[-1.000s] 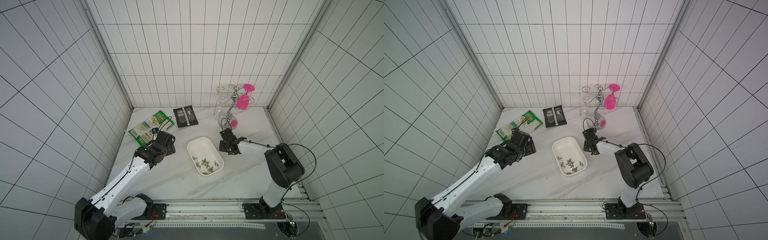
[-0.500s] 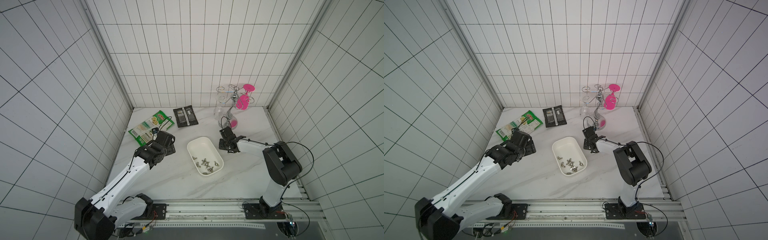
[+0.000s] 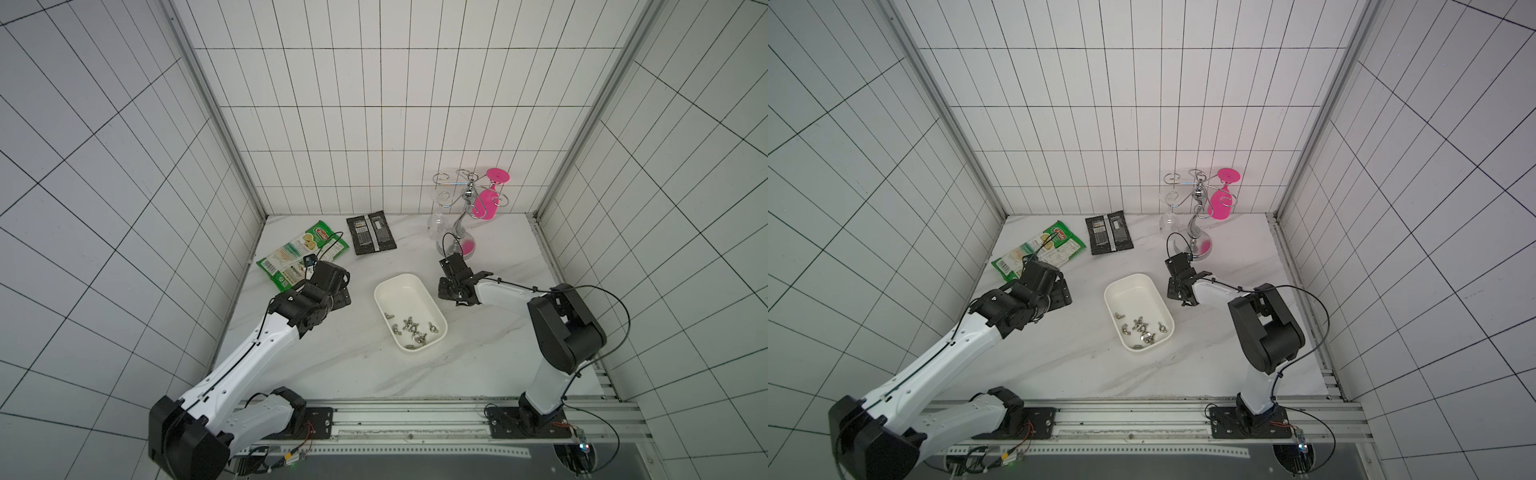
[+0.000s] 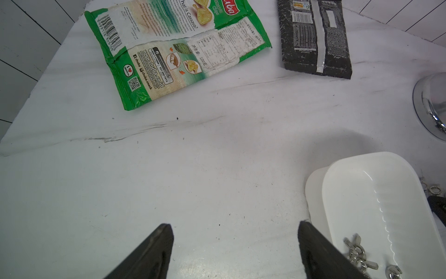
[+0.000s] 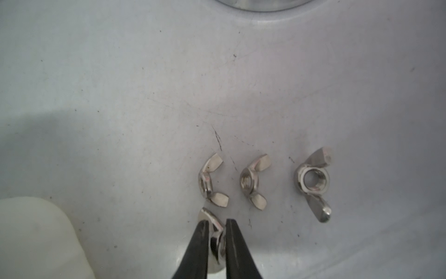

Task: Take out the wing nut from the storage box
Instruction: Place the wing nut at the center of the board.

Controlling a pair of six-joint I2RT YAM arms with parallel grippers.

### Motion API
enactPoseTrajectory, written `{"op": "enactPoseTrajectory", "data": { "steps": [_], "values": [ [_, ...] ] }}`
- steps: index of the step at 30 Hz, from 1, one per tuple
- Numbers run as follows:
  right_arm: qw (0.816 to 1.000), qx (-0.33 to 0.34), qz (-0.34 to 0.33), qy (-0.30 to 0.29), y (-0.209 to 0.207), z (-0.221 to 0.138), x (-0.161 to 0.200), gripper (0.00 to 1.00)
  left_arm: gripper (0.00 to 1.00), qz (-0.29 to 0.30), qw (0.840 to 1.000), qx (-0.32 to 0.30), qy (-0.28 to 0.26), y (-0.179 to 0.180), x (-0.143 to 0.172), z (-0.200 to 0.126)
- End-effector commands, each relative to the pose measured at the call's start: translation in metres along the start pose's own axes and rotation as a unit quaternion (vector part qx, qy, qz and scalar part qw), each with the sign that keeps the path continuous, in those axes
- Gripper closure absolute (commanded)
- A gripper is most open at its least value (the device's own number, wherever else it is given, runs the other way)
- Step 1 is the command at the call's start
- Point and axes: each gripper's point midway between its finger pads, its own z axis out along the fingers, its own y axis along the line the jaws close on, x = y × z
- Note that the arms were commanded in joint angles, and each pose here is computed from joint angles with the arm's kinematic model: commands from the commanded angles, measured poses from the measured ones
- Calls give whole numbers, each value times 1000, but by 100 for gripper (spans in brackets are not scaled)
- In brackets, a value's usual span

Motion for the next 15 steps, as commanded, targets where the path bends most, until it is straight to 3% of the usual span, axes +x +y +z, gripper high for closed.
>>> {"op": "enactPoseTrajectory", "data": {
  "steps": [1,5,9,15],
  "values": [
    [1000,-1,4,-22,-3,-21,-16,79,15,-6,1000,7,-18,-4,-11,-8],
    [999,-17,-3,-41,5,-41,-25,77,15,-5,1000,7,-18,-4,-11,-7],
    [995,-49,-51,-64,35,-76,-29,77,15,-4,1000,5,-15,-4,-9,-5],
    [984,-110,-130,-57,89,-120,-2,76,15,-5,1000,6,-17,-6,-11,-4]
  ]
}}
